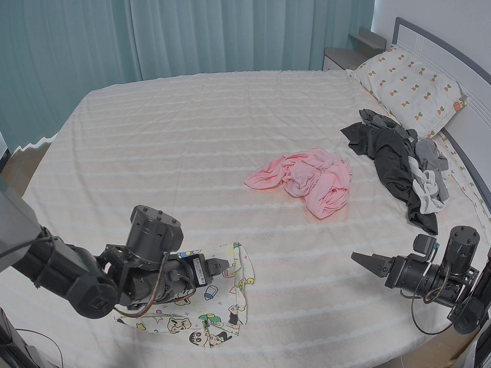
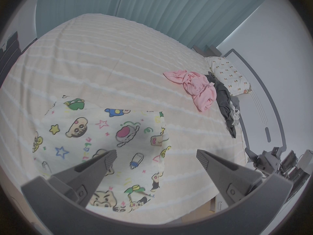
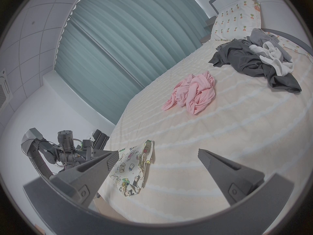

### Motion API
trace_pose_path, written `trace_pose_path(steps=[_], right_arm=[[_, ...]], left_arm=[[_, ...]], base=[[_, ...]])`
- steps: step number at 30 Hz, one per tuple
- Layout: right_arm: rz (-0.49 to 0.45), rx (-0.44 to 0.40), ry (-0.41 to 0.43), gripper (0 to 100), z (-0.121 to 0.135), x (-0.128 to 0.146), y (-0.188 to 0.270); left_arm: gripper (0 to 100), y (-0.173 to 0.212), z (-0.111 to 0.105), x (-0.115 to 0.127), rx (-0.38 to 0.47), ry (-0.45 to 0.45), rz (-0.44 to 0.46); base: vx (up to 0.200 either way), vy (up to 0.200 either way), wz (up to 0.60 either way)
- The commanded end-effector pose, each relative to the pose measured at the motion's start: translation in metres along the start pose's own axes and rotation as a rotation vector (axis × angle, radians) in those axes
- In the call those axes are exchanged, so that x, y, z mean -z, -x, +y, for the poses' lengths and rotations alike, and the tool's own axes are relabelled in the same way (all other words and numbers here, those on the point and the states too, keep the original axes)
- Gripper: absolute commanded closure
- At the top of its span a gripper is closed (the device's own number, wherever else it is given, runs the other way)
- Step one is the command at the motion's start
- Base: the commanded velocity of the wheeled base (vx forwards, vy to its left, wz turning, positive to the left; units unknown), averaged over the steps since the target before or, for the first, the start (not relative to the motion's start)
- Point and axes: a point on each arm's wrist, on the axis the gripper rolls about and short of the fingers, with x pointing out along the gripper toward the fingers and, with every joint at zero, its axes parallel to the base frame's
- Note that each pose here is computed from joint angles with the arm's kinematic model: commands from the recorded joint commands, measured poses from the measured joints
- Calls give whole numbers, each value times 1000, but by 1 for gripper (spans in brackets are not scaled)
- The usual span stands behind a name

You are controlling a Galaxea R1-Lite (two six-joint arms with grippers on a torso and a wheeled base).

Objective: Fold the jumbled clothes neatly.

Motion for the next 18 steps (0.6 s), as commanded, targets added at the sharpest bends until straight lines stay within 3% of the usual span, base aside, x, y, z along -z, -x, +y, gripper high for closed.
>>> trace_pose_path(steps=[1,4,10,16,18], right_arm=[[12,1,-2,0,0,3,2],[12,1,-2,0,0,3,2],[42,8,-6,0,-1,8,-2],[52,12,-7,0,-2,10,-3],[53,11,-6,0,-2,10,-3]], left_arm=[[0,32,10,6,23,3,-15],[0,35,14,10,15,5,-9],[0,53,31,26,56,51,-48],[0,59,44,41,104,63,-29],[0,60,45,42,108,65,-32]], base=[[0,0,0],[0,0,0],[-200,0,0],[-200,0,0],[0,0,0]])
